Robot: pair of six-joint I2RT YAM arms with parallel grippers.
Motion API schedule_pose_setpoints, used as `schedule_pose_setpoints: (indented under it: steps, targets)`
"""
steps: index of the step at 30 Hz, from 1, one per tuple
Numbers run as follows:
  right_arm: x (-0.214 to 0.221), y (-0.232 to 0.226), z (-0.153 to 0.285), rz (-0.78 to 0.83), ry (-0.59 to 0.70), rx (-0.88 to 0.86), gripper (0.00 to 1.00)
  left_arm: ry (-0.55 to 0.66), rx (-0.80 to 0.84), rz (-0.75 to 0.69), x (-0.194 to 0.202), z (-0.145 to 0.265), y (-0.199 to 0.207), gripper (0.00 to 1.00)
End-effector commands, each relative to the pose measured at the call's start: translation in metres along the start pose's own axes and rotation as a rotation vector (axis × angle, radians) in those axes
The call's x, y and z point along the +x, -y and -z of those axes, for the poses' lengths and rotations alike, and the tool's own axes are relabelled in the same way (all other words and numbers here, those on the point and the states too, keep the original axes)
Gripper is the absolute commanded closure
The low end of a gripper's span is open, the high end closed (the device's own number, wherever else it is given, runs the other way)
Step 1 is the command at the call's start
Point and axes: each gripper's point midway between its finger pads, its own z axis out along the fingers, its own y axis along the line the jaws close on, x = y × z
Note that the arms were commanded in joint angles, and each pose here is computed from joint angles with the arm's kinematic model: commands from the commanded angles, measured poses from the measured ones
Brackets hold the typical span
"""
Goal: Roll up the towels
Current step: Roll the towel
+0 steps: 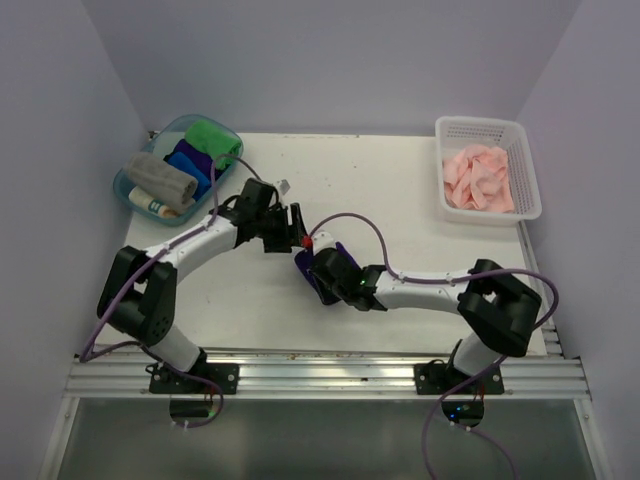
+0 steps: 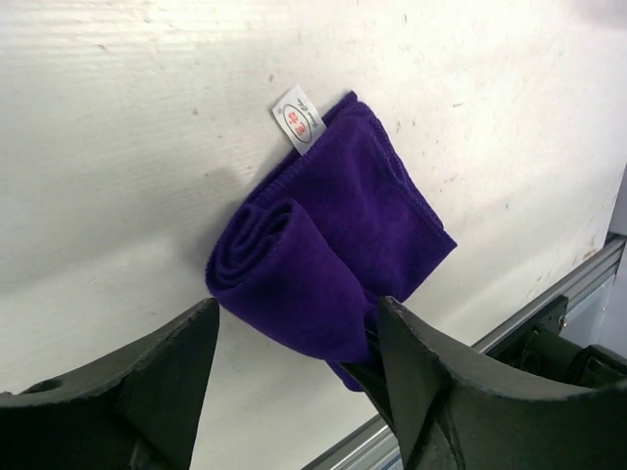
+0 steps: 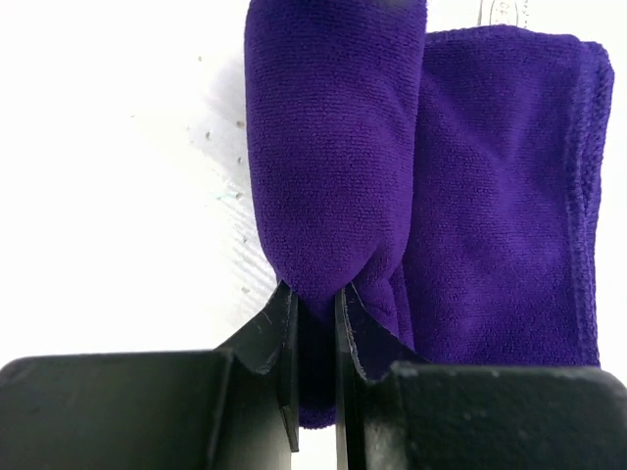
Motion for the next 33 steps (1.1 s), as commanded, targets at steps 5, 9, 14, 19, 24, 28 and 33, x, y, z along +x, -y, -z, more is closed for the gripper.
schedule_pose_setpoints:
  steps: [5,9,14,19,24,28,33]
  targets:
    - [0.003,-0.009,0.015,-0.168,-0.04,-0.241,1.0,0.042,0.0,-0.001,0.006,0.019,-0.009,0.18]
    - [0.0,-0.011,0.018,-0.233,-0.046,-0.334,1.0,0.035,0.028,0.007,0.012,0.013,-0.009,0.14]
    - [-0.001,-0.009,0.02,-0.325,-0.048,-0.419,1.0,0.012,0.051,0.018,0.02,0.004,-0.008,0.12]
    - [0.002,-0.006,0.022,-0.417,-0.072,-0.507,1.0,0.005,0.076,0.024,0.022,-0.005,-0.003,0.11]
    - [0.004,-0.006,0.02,-0.487,-0.082,-0.586,1.0,-0.007,0.088,0.031,0.025,-0.016,0.001,0.12]
    - [0.008,-0.003,0.017,-0.549,-0.098,-0.627,1.0,-0.016,0.095,0.047,0.029,-0.023,0.003,0.13]
    - [0.011,-0.003,0.013,-0.579,-0.111,-0.647,1.0,-0.034,0.087,0.073,0.035,-0.038,0.001,0.18]
